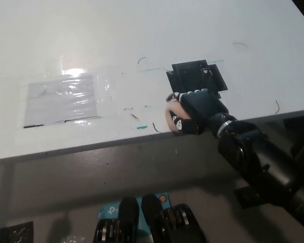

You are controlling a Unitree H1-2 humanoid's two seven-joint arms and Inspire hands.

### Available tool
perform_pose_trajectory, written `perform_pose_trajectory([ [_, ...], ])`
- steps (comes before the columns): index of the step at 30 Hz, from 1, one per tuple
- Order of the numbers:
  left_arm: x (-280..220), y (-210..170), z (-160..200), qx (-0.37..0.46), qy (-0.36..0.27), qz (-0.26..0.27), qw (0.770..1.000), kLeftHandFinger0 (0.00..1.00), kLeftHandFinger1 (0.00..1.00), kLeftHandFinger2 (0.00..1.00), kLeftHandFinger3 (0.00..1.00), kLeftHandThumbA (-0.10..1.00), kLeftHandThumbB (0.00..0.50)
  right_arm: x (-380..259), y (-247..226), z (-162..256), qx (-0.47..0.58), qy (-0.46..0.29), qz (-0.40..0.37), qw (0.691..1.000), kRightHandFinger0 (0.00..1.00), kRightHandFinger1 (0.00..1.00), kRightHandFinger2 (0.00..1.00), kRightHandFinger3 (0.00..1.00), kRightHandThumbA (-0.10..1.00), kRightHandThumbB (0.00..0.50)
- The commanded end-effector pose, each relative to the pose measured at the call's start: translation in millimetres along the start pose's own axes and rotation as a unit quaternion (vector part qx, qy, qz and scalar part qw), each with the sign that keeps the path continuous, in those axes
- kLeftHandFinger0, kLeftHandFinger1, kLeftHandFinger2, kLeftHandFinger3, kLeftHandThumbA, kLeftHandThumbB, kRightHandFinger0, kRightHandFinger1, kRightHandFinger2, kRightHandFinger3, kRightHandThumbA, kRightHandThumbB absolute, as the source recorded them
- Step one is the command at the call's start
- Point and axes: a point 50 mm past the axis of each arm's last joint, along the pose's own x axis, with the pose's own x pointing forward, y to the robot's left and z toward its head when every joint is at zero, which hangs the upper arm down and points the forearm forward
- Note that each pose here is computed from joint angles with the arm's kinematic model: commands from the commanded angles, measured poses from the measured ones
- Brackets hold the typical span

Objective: The robot uses its right hand to grab and squeeze a pink dumpling toy kept on the black mask on the desk

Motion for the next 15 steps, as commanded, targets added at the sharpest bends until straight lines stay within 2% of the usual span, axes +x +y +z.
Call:
perform_pose_trajectory([
  [1, 4, 11, 27, 0.024, -0.033, -0.010, 0.999, 0.00, 0.00, 0.06, 0.10, 1.00, 0.500, -2, 9, -3, 0.000, -0.015, -0.083, 0.996, 0.00, 0.17, 0.54, 0.07, -0.10, 0.000],
  [3, 3, 11, 27, 0.030, -0.031, -0.004, 0.999, 0.00, 0.00, 0.06, 0.09, 1.00, 0.500, -2, 12, -3, 0.028, -0.019, -0.117, 0.993, 0.00, 0.09, 0.42, 0.02, -0.10, 0.013],
  [5, 3, 11, 26, 0.031, -0.029, -0.006, 0.999, 0.00, 0.00, 0.06, 0.09, 1.00, 0.500, -3, 15, -3, 0.035, -0.021, -0.134, 0.990, 0.00, 0.05, 0.38, 0.02, -0.10, 0.017],
  [6, 2, 10, 27, 0.033, -0.029, 0.000, 0.999, 0.00, 0.00, 0.06, 0.09, 1.00, 0.500, -4, 13, -3, 0.056, -0.040, -0.182, 0.981, 0.00, 0.02, 0.36, 0.01, -0.10, 0.003],
  [8, -1, 8, 24, 0.034, -0.027, 0.004, 0.999, 0.00, 0.00, 0.06, 0.09, 1.00, 0.500, -7, 12, -4, 0.056, -0.059, -0.216, 0.973, 0.00, 0.00, 0.35, 0.01, -0.10, 0.087],
  [9, -1, 8, 24, 0.035, -0.030, 0.002, 0.999, 0.00, 0.00, 0.06, 0.09, 1.00, 0.500, -7, 8, -4, 0.074, -0.065, -0.240, 0.966, 0.00, 0.00, 0.36, 0.04, -0.10, 0.151],
  [10, 0, 9, 23, 0.023, -0.029, -0.002, 0.999, 0.00, 0.00, 0.05, 0.09, 1.00, 0.500, -6, 5, -5, 0.069, -0.068, -0.252, 0.963, 0.00, 0.00, 0.43, 0.13, -0.10, 0.173],
  [11, 0, 9, 23, 0.026, -0.030, -0.003, 0.999, 0.00, 0.00, 0.05, 0.08, 1.00, 0.500, -6, 1, -6, 0.075, -0.073, -0.267, 0.958, 0.00, 0.00, 0.43, 0.19, -0.10, 0.196],
  [13, -1, 8, 22, 0.025, -0.031, -0.002, 0.999, 0.00, 0.00, 0.06, 0.08, 1.00, 0.500, -7, -9, -8, 0.065, -0.086, -0.290, 0.951, 0.00, 0.05, 0.51, 0.27, -0.10, 0.208],
  [15, -1, 9, 21, 0.036, -0.033, 0.001, 0.999, 0.00, 0.00, 0.06, 0.08, 1.00, 0.500, -8, -17, -9, 0.059, -0.093, -0.319, 0.941, 0.00, 0.11, 0.59, 0.39, -0.10, 0.225],
])
